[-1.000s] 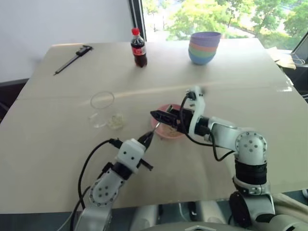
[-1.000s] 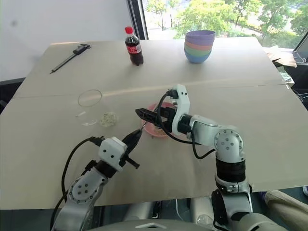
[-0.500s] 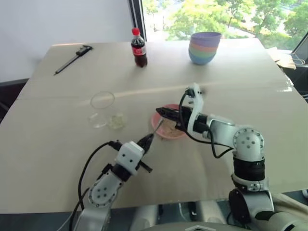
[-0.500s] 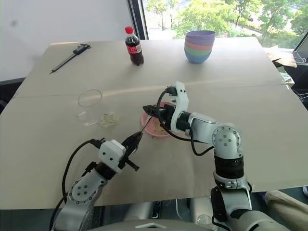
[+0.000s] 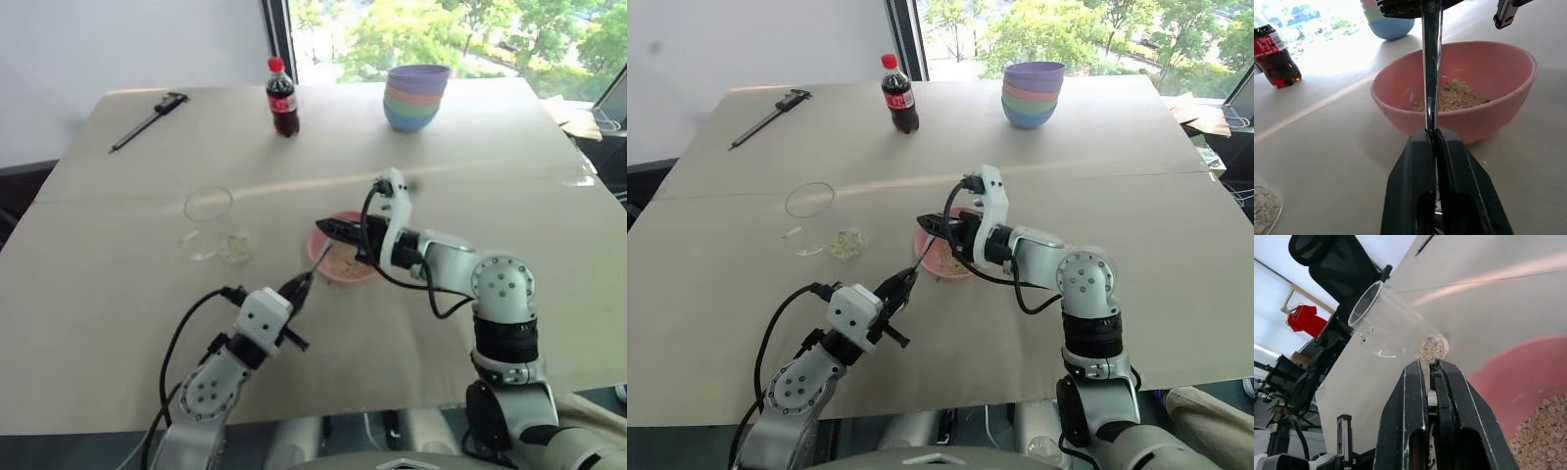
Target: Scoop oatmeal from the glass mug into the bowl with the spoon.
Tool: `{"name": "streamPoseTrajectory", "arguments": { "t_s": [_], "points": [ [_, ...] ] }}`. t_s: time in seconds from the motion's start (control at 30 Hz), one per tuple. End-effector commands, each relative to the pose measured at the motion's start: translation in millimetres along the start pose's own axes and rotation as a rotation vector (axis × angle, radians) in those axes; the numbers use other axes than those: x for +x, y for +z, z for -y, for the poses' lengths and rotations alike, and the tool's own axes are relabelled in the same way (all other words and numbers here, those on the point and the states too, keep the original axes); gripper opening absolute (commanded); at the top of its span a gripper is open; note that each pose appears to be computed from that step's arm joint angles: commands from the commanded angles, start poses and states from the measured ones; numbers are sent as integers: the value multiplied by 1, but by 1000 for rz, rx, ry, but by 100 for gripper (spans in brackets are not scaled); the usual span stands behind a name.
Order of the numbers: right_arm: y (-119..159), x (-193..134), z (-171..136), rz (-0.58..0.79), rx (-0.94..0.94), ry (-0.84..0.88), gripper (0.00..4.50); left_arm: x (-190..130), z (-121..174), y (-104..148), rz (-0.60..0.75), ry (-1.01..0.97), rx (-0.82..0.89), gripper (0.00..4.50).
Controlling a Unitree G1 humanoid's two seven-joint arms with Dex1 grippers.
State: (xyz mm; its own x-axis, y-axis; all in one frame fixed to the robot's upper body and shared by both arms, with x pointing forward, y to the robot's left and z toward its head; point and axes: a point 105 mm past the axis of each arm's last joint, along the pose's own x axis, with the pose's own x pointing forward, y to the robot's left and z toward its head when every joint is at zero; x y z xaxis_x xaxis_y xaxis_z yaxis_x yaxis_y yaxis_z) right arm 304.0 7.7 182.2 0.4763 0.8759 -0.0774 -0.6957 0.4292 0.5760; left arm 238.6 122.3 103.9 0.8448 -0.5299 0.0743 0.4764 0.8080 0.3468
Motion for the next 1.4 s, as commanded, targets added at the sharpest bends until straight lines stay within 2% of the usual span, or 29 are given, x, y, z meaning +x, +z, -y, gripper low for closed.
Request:
{"name": "streamPoseTrajectory", "arguments": {
  "t_s": [0.03,0.17,0.33,0.47,0.57,0.63,0.73,0.87,0.97,1.4],
  "points": [
    [14,-1,-6,41,2,27,0,-1,-6,11,32,32,6,186],
    [21,-5,-4,45,20,26,0,-18,-10,22,43,119,19,186],
    [34,-11,3,90,68,-2,0,-55,-26,38,31,329,147,186],
    [35,-13,5,93,92,-2,0,-78,-42,33,-27,467,313,186],
    [32,-16,8,80,103,-8,0,-97,-60,18,-99,596,357,186],
    [34,-17,8,86,119,3,0,-102,-77,17,-105,671,369,186],
    [39,-18,6,95,129,10,0,-101,-94,15,-110,710,386,186],
    [44,-16,4,105,127,11,0,-85,-108,-9,-165,667,342,186],
    [45,-15,3,109,125,10,0,-76,-116,-14,-163,673,310,186],
    [50,-19,6,149,119,-17,0,-56,-141,-10,-105,683,233,186]
  ]
}}
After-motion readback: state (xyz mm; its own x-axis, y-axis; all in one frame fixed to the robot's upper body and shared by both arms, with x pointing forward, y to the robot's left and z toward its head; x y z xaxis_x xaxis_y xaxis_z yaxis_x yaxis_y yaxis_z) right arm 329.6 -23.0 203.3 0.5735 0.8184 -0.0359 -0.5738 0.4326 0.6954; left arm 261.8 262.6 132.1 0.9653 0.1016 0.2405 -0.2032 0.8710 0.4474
